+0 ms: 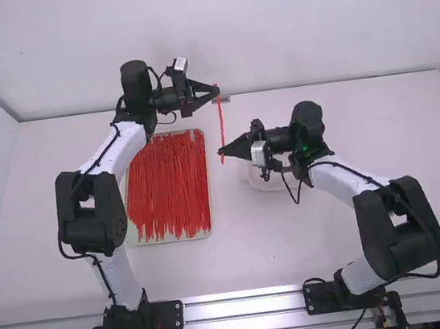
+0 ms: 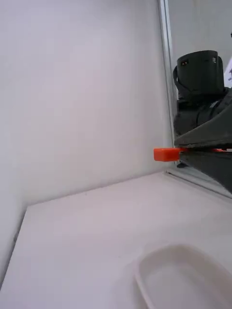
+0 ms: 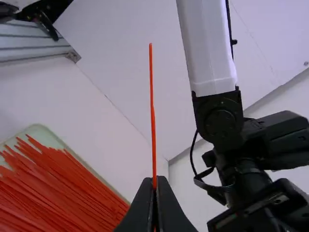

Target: Fasten the cable tie

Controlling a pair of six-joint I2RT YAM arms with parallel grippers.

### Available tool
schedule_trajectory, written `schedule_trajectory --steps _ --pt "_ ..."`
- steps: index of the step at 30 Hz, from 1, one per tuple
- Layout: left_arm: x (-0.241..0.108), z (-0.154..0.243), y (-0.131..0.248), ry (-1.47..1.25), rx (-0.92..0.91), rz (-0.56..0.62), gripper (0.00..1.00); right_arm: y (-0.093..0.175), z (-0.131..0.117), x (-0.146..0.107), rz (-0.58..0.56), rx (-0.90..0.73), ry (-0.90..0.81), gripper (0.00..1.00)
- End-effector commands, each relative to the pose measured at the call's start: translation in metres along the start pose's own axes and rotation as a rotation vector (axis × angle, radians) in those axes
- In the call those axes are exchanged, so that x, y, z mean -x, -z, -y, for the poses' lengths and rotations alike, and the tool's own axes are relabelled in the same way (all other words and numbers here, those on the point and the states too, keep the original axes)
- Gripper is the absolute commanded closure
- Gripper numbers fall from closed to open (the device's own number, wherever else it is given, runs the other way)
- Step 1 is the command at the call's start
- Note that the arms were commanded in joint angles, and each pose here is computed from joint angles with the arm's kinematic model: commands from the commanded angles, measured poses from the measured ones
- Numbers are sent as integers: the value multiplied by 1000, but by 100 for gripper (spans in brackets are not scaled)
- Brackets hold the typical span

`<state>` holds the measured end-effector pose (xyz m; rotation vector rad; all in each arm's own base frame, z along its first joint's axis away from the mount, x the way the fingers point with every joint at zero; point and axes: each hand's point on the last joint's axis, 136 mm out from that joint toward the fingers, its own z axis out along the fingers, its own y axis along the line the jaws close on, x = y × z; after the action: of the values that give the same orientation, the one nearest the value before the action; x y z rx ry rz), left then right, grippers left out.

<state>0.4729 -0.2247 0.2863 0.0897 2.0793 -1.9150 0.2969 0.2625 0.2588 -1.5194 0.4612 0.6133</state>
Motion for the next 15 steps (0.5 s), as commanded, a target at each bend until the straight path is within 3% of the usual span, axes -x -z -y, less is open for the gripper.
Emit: schedule_trajectory --steps 1,6,15 --pt "-7 0 -5 -16 -11 -32 98 0 10 2 -2 -10 -40 100" --pt "-7 0 -5 -74 -13 -32 98 0 19 12 18 -26 -96 100" --pt "-1 15 -3 -331 -50 -11 98 13 93 37 88 -355 -473 100"
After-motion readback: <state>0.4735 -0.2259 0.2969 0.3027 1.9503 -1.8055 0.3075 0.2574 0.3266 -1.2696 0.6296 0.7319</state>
